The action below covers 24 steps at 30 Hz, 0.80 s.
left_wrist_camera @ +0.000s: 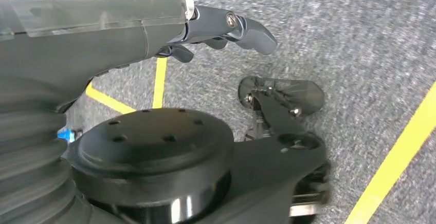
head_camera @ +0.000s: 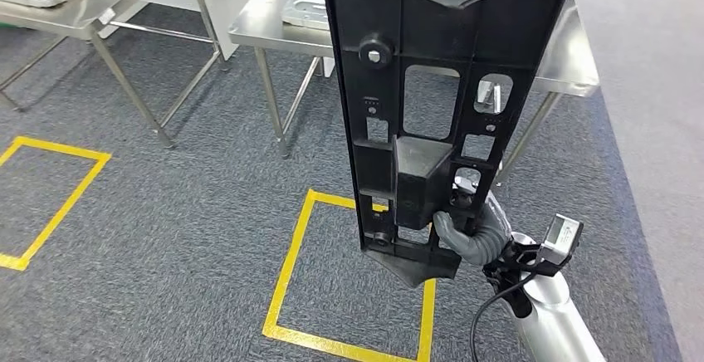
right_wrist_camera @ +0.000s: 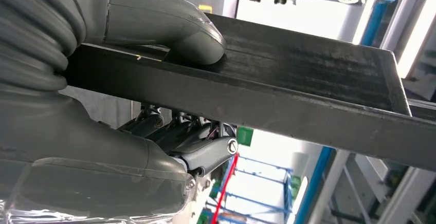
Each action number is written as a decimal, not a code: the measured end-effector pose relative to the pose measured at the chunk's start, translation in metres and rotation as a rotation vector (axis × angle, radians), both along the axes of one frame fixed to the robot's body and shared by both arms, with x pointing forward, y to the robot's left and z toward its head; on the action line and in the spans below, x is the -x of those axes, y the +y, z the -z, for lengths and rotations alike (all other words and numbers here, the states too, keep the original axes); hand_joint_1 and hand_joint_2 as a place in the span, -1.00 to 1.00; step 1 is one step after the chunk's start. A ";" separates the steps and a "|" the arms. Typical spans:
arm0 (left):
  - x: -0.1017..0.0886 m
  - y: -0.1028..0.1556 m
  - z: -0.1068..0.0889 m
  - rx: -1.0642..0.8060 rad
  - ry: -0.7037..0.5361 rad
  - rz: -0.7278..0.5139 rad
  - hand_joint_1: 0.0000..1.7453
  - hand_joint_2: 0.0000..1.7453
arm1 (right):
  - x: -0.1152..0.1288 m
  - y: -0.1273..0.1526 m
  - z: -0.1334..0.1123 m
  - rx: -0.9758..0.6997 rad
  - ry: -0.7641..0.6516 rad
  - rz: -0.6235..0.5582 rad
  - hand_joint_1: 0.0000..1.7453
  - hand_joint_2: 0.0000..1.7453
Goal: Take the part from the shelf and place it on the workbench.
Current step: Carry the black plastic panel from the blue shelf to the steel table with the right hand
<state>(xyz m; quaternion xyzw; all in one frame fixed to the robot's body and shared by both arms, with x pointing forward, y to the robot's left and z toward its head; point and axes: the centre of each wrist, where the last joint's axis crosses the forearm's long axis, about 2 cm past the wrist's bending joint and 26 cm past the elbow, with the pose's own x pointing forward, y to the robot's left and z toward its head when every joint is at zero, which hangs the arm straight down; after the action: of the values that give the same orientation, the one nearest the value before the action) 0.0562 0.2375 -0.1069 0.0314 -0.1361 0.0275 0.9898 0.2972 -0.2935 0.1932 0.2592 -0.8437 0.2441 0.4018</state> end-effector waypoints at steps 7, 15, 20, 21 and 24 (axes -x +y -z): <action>-0.001 0.000 0.000 -0.001 -0.010 -0.014 -1.00 1.00 | -0.007 0.005 -0.005 0.010 -0.005 -0.019 0.58 1.00; -0.001 -0.001 0.000 0.011 0.000 -0.023 -1.00 1.00 | -0.009 0.008 -0.002 0.008 0.010 -0.031 0.58 1.00; -0.002 -0.001 0.000 0.034 0.003 -0.028 -1.00 1.00 | -0.009 0.008 -0.001 0.009 0.014 -0.032 0.58 1.00; -0.002 -0.001 0.000 0.037 0.002 -0.029 -1.00 1.00 | -0.010 0.008 -0.002 0.009 0.013 -0.032 0.58 1.00; 0.001 -0.001 0.000 0.045 0.004 -0.031 -1.00 1.00 | -0.009 0.009 -0.001 0.008 0.014 -0.030 0.58 1.00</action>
<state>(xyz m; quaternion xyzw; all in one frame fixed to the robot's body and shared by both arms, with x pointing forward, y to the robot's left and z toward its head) 0.0550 0.2363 -0.1071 0.0113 -0.1327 0.0460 0.9900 0.3066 -0.2846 0.1945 0.2720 -0.8358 0.2518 0.4050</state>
